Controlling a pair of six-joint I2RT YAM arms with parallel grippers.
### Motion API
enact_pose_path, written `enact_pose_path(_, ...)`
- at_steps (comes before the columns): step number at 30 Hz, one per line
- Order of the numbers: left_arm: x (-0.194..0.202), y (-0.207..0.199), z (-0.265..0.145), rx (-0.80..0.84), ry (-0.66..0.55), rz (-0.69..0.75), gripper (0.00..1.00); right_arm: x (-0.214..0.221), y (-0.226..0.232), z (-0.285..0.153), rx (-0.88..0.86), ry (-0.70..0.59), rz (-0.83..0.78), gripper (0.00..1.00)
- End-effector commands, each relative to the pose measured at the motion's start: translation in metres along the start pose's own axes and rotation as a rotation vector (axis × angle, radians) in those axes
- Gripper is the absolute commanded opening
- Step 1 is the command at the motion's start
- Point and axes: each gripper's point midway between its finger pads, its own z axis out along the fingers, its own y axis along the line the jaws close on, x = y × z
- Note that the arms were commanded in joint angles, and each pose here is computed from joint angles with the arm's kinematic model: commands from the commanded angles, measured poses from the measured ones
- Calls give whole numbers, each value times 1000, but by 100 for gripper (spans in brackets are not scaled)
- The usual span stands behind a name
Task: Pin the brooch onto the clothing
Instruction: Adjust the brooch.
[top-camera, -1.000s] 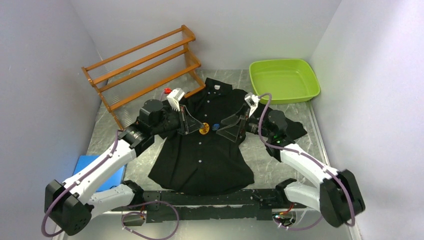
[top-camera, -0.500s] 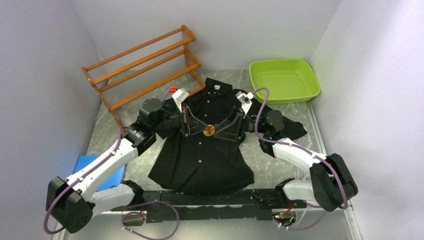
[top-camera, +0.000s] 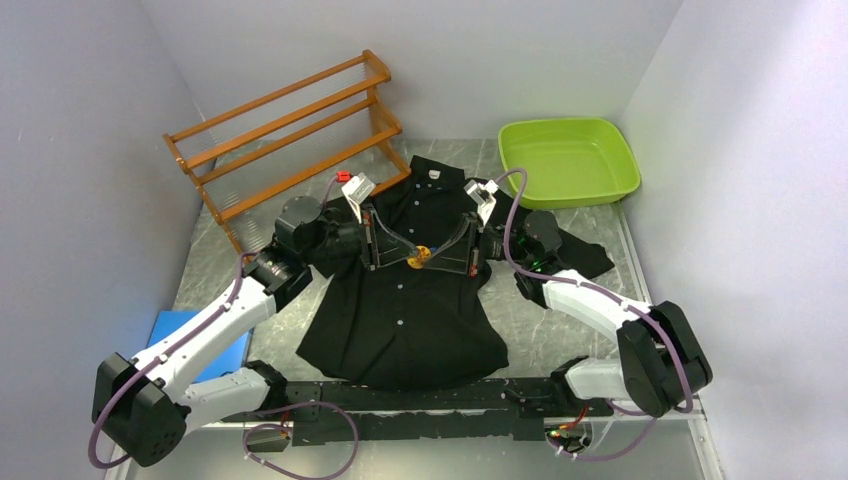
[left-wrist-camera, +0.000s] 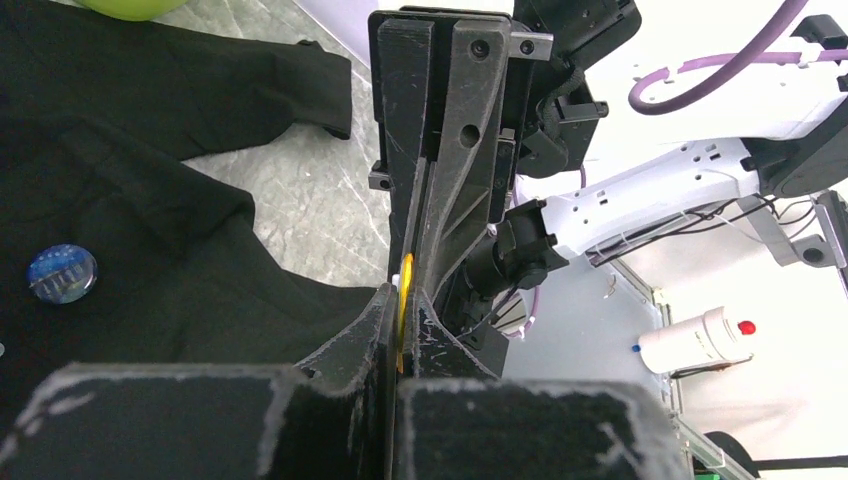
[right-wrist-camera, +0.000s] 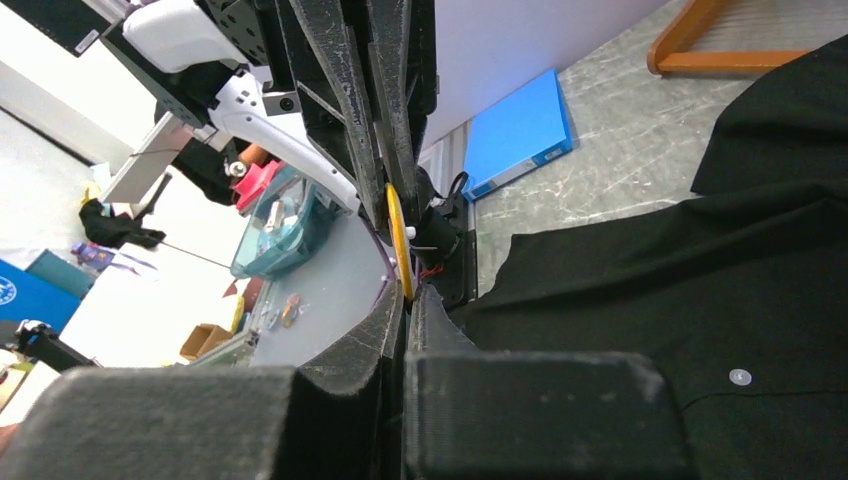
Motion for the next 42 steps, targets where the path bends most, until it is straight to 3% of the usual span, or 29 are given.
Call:
enact_pose_path(1, 2, -2, -1, 6, 2, 38, 3, -18, 12, 4, -47, -44, -83, 0)
enact_pose_path(6, 7, 3, 0, 3, 11, 18, 3, -20, 10, 0, 12, -47, -164, 0)
enact_pose_path(7, 7, 2, 1, 10, 9, 17, 3, -21, 8, -1, 35, -48, -168, 3)
enact_pose_path(12, 5, 0, 3, 33, -8, 12, 3, -21, 7, -1, 49, -45, -170, 37)
enact_pose_path(16, 6, 1, 3, 27, -8, 11, 3, -20, 10, 0, 23, -38, -168, 38)
enact_pose_path(18, 5, 1, 3, 30, -15, 11, 3, -20, 10, 0, 20, -34, -164, 38)
enact_pose_path(21, 6, 1, 3, 34, -23, 6, 3, -21, 11, 1, 8, -34, -161, 29)
enact_pose_path(26, 8, 4, 4, 25, -23, 4, 3, -23, 12, 3, -10, -33, -149, 0)
enact_pose_path(30, 12, 10, 5, 10, -20, -2, 6, -22, 10, 3, -2, -31, -146, 0)
enact_pose_path(32, 13, 14, 6, -7, -16, -9, 15, -23, 5, 3, 30, -32, -152, 0)
enact_pose_path(33, 13, 17, 6, -25, -16, -16, 24, -24, 0, 2, 59, -38, -157, 0)
enact_pose_path(36, 15, 37, 1, -158, -6, -47, 62, -27, -22, -3, 198, -51, -140, 0)
enact_pose_path(42, 0, 71, -34, -474, -105, -39, 93, -30, -82, -31, 540, -66, -62, 0)
